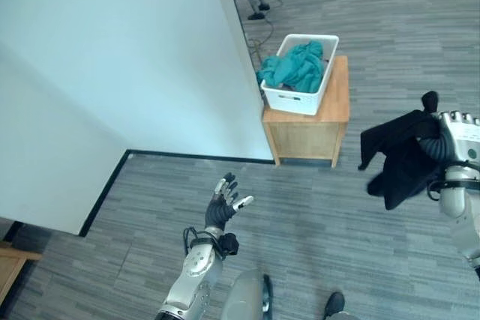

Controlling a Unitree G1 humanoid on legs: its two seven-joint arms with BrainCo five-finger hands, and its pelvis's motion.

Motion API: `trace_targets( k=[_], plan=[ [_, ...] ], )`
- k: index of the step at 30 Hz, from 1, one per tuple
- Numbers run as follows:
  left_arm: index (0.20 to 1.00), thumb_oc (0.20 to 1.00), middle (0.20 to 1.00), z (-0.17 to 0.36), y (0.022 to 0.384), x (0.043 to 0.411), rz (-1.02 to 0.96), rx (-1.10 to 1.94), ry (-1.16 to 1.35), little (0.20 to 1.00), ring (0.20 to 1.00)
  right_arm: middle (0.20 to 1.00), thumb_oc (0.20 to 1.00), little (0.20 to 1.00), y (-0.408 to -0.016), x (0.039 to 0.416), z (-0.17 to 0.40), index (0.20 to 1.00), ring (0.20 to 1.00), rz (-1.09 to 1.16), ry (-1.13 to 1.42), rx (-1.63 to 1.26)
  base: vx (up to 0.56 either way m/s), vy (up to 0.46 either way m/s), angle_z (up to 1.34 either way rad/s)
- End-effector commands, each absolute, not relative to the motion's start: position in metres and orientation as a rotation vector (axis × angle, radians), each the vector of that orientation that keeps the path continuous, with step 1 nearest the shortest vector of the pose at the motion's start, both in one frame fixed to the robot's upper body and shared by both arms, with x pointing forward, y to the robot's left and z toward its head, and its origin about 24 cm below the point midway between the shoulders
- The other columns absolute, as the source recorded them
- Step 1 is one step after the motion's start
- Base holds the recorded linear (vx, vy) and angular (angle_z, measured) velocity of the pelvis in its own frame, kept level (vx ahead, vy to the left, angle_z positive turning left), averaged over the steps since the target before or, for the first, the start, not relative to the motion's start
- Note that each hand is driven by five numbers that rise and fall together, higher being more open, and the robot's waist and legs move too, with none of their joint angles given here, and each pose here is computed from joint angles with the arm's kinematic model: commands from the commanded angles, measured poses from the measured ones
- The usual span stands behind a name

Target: Pick up bed clothes into laundry basket.

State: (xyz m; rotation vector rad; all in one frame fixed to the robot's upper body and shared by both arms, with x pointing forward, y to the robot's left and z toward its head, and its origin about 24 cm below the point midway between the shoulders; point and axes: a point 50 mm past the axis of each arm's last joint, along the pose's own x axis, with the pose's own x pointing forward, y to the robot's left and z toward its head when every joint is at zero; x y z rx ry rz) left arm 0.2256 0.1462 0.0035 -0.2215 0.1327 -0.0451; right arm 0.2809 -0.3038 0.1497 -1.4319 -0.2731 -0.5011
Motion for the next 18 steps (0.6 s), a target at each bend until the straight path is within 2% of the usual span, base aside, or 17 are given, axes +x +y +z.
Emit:
trace_targets(
  k=[1, 6, 10, 18],
  plan=[
    [1.0, 1.0, 1.0, 0.031, 0.139, 0.239, -0.092, -0.256, -0.001, 1.0, 1.0, 0.2, 0.2, 0.2, -0.305, 0.291, 0.222, 0.2, 0.2, -0.584, -0.48, -1.504, 0.44, -0.034, 0.3],
    [1.0, 1.0, 1.0, 0.025, 0.151, 0.233, -0.067, -0.223, 0.034, 1.0, 1.0, 0.2, 0.2, 0.2, -0.3, 0.289, 0.208, 0.2, 0.2, -0.549, -0.44, -1.526, 0.47, -0.009, 0.12],
    [1.0, 1.0, 1.0, 0.032, 0.151, 0.237, -0.079, -0.196, 0.003, 1.0, 1.0, 0.2, 0.2, 0.2, -0.295, 0.289, 0.224, 0.2, 0.2, -0.584, -0.501, -1.535, 0.18, -0.047, 0.68],
    [1.0, 1.0, 1.0, 0.025, 0.147, 0.234, -0.117, -0.191, 0.036, 1.0, 1.0, 0.2, 0.2, 0.2, -0.302, 0.283, 0.247, 0.2, 0.2, -0.668, -0.55, -1.546, 0.18, -0.307, 0.69]
  ],
)
